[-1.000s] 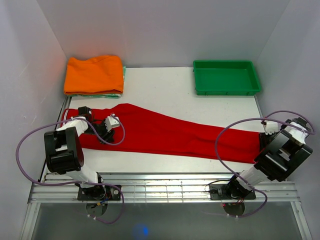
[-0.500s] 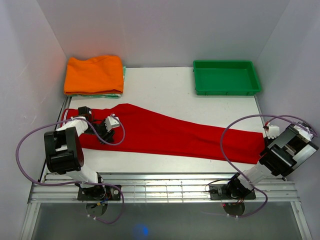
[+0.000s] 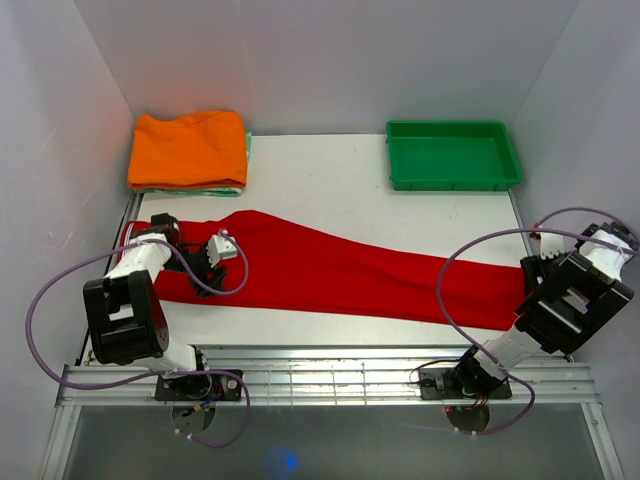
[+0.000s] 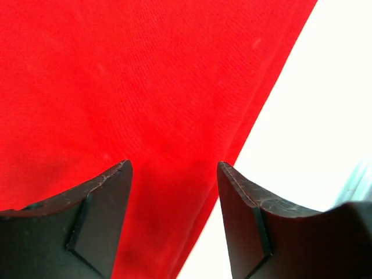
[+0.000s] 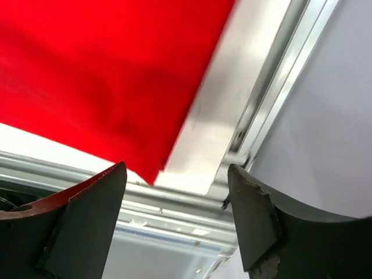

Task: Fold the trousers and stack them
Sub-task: Fold the trousers

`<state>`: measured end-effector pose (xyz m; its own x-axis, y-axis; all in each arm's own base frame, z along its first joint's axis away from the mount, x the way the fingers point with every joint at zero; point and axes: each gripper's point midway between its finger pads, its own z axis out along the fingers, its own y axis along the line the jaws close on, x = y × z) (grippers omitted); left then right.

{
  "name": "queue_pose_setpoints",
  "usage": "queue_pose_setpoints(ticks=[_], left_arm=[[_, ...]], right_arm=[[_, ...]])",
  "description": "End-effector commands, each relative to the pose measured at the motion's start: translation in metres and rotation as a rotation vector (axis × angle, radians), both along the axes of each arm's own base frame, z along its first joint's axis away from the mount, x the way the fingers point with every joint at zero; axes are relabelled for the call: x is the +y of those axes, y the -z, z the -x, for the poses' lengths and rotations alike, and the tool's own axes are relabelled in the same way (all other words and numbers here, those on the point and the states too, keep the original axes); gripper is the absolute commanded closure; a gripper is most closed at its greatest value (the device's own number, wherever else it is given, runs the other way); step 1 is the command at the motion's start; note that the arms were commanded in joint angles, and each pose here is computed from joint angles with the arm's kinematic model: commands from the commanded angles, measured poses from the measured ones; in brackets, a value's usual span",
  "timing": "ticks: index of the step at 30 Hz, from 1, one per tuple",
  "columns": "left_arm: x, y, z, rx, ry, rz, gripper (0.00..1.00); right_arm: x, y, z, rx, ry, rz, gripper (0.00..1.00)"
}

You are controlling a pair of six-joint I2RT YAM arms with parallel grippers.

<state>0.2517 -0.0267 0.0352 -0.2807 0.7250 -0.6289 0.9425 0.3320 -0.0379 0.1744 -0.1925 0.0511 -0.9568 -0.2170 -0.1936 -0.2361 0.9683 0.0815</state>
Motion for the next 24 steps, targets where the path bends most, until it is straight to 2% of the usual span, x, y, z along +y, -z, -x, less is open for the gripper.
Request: queue_pose_setpoints(ticks=[1, 4, 5, 7, 8, 10, 11, 13, 14, 17, 18, 19, 21, 24], left_arm=[[-0.022, -0.066, -0.012, -0.082, -0.01, 0.125, 0.29], [-0.034, -0.107, -0.031, -0.138, -0.072, 0.226, 0.28], [-0.035, -0.121, -0.045, -0.186, -0.079, 0.24, 0.28], [-0.041, -0.128, -0.055, -0.171, -0.138, 0.273, 0.27], [-0.045, -0.129, -0.069, -0.215, -0.141, 0.274, 0.27], [-0.053, -0.118, -0.081, -0.166, -0.198, 0.286, 0.27], [-0.054, -0.114, -0.095, -0.198, -0.211, 0.282, 0.27], [-0.051, -0.09, -0.115, -0.161, -0.294, 0.244, 0.28], [-0.049, -0.094, -0.134, -0.181, -0.353, 0.267, 0.28], [-0.044, -0.077, -0.164, -0.138, -0.431, 0.266, 0.28], [-0.041, -0.09, -0.183, -0.169, -0.443, 0.274, 0.27], [-0.037, -0.075, -0.193, -0.132, -0.467, 0.272, 0.28], [-0.035, -0.085, -0.213, -0.133, -0.466, 0.291, 0.28], [-0.031, -0.072, -0.223, -0.086, -0.461, 0.318, 0.28]], right_arm=[[0.039, -0.058, -0.053, -0.196, -0.112, -0.051, 0.25], [0.099, -0.092, -0.102, -0.335, -0.213, -0.142, 0.26], [0.136, -0.103, -0.121, -0.394, -0.281, -0.218, 0.27], [0.172, -0.128, -0.152, -0.481, -0.295, -0.301, 0.27], [0.21, -0.133, -0.166, -0.504, -0.357, -0.382, 0.27], [0.249, -0.157, -0.195, -0.583, -0.368, -0.492, 0.27], [0.278, -0.154, -0.204, -0.574, -0.411, -0.542, 0.27], [0.308, -0.159, -0.218, -0.579, -0.41, -0.599, 0.27], [0.338, -0.16, -0.229, -0.592, -0.479, -0.623, 0.27], [0.379, -0.152, -0.245, -0.551, -0.558, -0.664, 0.29], [0.387, -0.148, -0.246, -0.533, -0.571, -0.676, 0.3], [0.393, -0.145, -0.248, -0.519, -0.58, -0.686, 0.3], [0.41, -0.133, -0.249, -0.478, -0.606, -0.726, 0.31], [0.424, -0.122, -0.25, -0.466, -0.613, -0.763, 0.32]])
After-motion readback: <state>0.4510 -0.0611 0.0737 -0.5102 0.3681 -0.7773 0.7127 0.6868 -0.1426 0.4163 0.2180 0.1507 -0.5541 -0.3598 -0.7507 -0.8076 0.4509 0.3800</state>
